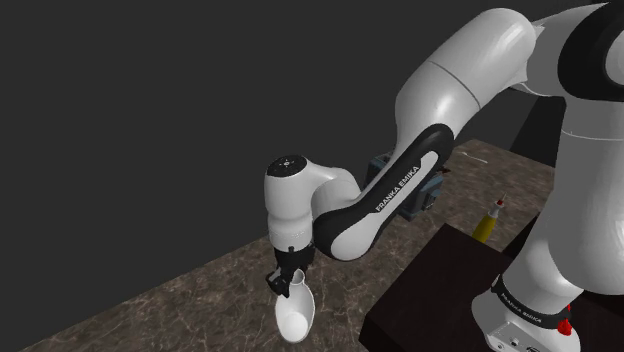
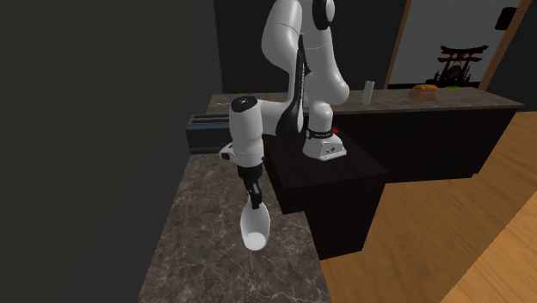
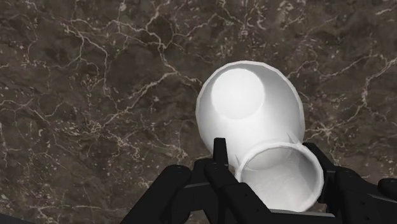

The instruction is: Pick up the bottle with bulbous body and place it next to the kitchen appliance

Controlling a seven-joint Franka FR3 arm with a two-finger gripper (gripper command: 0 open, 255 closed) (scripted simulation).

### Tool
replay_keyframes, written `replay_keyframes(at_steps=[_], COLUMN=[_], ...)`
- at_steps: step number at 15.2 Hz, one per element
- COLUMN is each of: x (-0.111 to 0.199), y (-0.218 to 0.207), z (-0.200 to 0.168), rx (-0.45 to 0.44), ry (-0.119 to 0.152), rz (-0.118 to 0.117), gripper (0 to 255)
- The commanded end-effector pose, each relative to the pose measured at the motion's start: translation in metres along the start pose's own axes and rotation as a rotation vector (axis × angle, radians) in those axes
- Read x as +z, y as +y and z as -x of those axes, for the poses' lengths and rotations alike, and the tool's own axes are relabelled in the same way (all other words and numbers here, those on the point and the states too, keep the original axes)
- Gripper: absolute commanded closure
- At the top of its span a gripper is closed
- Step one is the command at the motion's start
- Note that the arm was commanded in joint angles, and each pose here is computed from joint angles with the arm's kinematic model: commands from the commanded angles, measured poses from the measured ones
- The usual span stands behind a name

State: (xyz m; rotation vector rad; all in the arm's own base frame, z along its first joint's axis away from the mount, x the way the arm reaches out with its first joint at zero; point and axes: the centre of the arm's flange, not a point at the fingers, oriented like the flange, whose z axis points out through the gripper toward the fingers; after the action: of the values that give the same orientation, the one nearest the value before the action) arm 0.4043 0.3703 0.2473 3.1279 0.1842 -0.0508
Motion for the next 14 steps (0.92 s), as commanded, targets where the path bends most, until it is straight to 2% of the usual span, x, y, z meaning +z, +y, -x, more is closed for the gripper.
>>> replay_keyframes(at_steps=[1,14], x=[-0.012,-0.08], y=[0.0,0.0], z=[-0.001,0.001], rx=[0.0,0.0], ry=[0.0,0.0], rz=[0.0,0.0], gripper=[255,255])
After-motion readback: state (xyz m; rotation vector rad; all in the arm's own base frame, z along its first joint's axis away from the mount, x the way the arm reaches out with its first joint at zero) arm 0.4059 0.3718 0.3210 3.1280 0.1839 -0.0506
